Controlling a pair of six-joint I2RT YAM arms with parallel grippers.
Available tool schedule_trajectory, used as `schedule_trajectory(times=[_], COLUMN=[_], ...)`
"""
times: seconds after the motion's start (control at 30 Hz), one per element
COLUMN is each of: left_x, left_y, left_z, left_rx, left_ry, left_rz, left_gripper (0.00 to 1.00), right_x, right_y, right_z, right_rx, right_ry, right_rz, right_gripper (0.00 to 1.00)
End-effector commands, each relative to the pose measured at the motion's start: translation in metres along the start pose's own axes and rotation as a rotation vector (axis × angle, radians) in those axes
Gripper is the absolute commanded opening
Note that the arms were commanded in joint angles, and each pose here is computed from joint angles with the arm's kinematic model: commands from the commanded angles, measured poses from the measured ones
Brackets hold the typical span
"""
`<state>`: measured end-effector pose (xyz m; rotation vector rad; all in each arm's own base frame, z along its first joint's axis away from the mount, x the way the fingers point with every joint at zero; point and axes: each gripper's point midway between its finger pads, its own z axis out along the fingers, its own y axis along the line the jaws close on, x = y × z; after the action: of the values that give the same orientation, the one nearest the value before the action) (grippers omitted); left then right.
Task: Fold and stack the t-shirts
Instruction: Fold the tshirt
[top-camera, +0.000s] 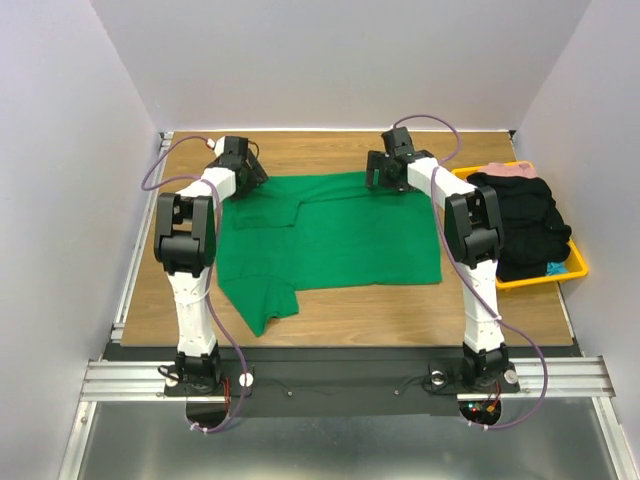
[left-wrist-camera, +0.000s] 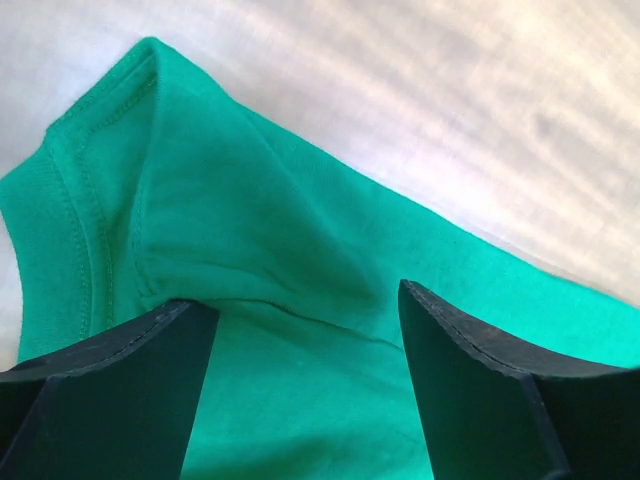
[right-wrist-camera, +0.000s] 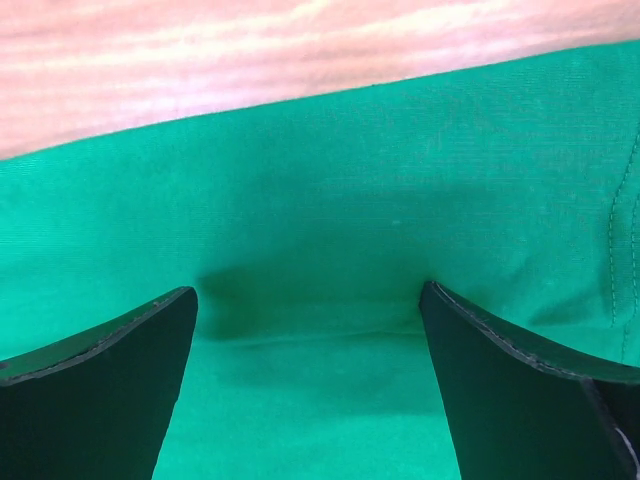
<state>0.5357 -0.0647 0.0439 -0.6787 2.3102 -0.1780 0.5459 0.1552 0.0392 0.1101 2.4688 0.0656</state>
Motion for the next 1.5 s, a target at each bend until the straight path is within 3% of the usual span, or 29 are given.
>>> schedule_trajectory(times=[0.0, 0.17, 0.23, 0.3, 0.4, 0.5, 0.57, 0.63, 0.67, 0.73, 0.83, 0.87, 0.97, 1.0, 1.1, 1.3, 1.47], left_x=[0.003, -0.017, -0.026, -0.032, -0.063, -0.108, -0.114, -0.106, -0.07, -0.066, 0.0, 0.049, 0.093, 0.124, 0.17, 0.212, 0.224], left_y=[0.016, 0.006, 0.0, 0.008, 0.001, -0.015, -0.016, -0.007, 0.014, 0.019, 0.048, 0.065, 0.07, 0.078, 0.087, 0.08, 0.083], left_z=[0.025, 0.049, 0.048, 0.042, 0.012, -0.046, -0.071, -0.103, -0.099, -0.135, -0.152, -0.148, -0.171, -0.182, -0.203, -0.236, -0.239], left_rx=[-0.107, -0.097, -0.091, -0.132, -0.107, -0.06, -0.043, -0.025, -0.058, -0.01, -0.013, -0.033, 0.005, -0.005, 0.031, 0.174, 0.158], left_ry=[0.058, 0.088, 0.093, 0.066, -0.024, -0.157, -0.184, -0.207, -0.148, -0.199, -0.141, -0.058, -0.023, 0.009, 0.063, 0.113, 0.155], left_rz=[0.032, 0.042, 0.039, 0.042, 0.037, 0.009, -0.011, -0.038, -0.057, -0.106, -0.166, -0.138, -0.123, -0.114, -0.111, -0.183, -0.194], left_gripper=[0.84, 0.8, 0.96, 0.98, 0.98, 0.99, 0.98, 0.98, 0.98, 0.98, 0.98, 0.99, 0.99, 0.99, 0.99, 0.98, 0.96], right_x=[0.003, 0.0, -0.007, -0.014, -0.037, -0.054, -0.065, -0.041, -0.023, -0.014, 0.035, 0.042, 0.08, 0.095, 0.106, 0.112, 0.12], right_y=[-0.021, -0.027, -0.027, -0.025, -0.017, -0.011, -0.007, -0.015, -0.016, -0.018, -0.03, -0.031, -0.044, -0.049, -0.054, -0.055, -0.059], right_z=[0.022, 0.029, 0.028, 0.023, 0.0, -0.036, -0.071, -0.082, -0.095, -0.112, -0.137, -0.145, -0.163, -0.17, -0.18, -0.2, -0.2], right_rx=[-0.011, -0.007, -0.018, -0.03, -0.076, -0.124, -0.16, -0.151, -0.172, -0.191, -0.193, -0.202, -0.191, -0.189, -0.185, -0.226, -0.209], right_ry=[0.037, 0.035, 0.023, 0.008, -0.041, -0.084, -0.124, -0.089, -0.071, -0.099, -0.065, -0.078, -0.063, -0.059, -0.071, -0.104, -0.101], right_rz=[0.098, 0.087, 0.088, 0.08, 0.062, 0.056, 0.058, 0.078, 0.101, 0.135, 0.22, 0.262, 0.31, 0.326, 0.346, 0.341, 0.345], right_gripper=[1.0, 1.0, 1.0, 1.0, 1.0, 1.0, 1.0, 1.0, 1.0, 1.0, 1.0, 1.0, 1.0, 1.0, 1.0, 1.0, 1.0])
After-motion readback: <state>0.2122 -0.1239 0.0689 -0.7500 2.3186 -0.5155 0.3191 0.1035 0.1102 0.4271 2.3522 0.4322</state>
